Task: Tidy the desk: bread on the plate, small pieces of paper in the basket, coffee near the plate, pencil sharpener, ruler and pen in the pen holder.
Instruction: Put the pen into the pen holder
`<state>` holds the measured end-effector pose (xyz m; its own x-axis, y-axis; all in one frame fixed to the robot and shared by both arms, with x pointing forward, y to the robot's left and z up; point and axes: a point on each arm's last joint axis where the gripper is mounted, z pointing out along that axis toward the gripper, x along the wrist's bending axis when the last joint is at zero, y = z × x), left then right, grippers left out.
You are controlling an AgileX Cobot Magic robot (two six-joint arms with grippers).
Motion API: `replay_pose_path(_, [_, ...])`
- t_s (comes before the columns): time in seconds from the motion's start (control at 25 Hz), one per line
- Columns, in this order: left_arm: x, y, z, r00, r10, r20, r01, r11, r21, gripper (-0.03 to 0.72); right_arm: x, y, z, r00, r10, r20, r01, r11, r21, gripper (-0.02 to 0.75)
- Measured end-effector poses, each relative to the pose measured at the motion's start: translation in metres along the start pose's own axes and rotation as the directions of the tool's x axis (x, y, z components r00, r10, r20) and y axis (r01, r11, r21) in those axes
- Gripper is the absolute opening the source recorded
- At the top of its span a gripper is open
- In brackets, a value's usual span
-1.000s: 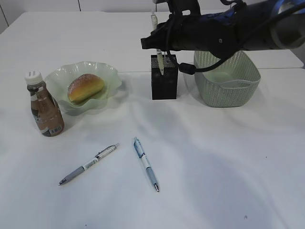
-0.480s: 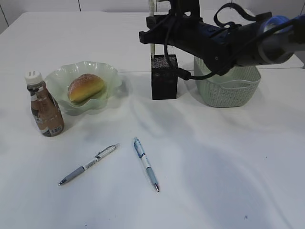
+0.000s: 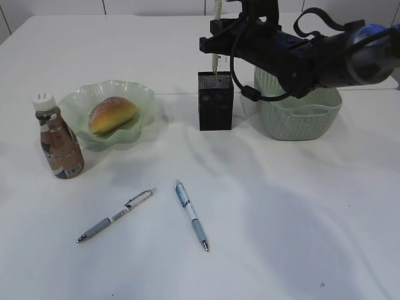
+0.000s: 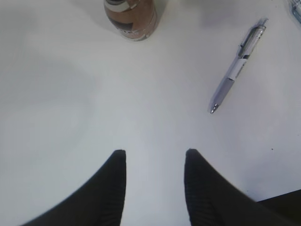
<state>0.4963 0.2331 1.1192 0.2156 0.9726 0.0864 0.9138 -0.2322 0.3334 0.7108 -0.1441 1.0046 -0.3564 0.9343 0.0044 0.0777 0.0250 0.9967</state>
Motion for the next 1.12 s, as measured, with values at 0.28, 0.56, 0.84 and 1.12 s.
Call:
replay_pose_path(0.28, [0.000,0.000,0.000,1.000,0.000,0.000,0.000,1.000,0.000,0.286,0.000,-0.014,0.006,1.000,-0.009,0.000,0.009,1.000,-0.025,0.113])
replay_pose_path(0.56, [0.000,0.000,0.000,1.000,0.000,0.000,0.000,1.000,0.000,0.286,-0.002,-0.034,0.015,1.000,0.013,0.018,-0.012,1.000,-0.022,0.113])
replay_pose_path(0.84, [0.000,0.000,0.000,1.000,0.000,0.000,0.000,1.000,0.000,0.286,-0.005,-0.037,0.026,0.999,-0.039,0.029,0.040,0.998,-0.040,0.113])
replay_pose_path(1.12, [0.000,0.000,0.000,1.000,0.000,0.000,0.000,1.000,0.000,0.286,-0.009,-0.048,0.029,0.999,-0.032,0.042,0.032,0.999,-0.010,0.113])
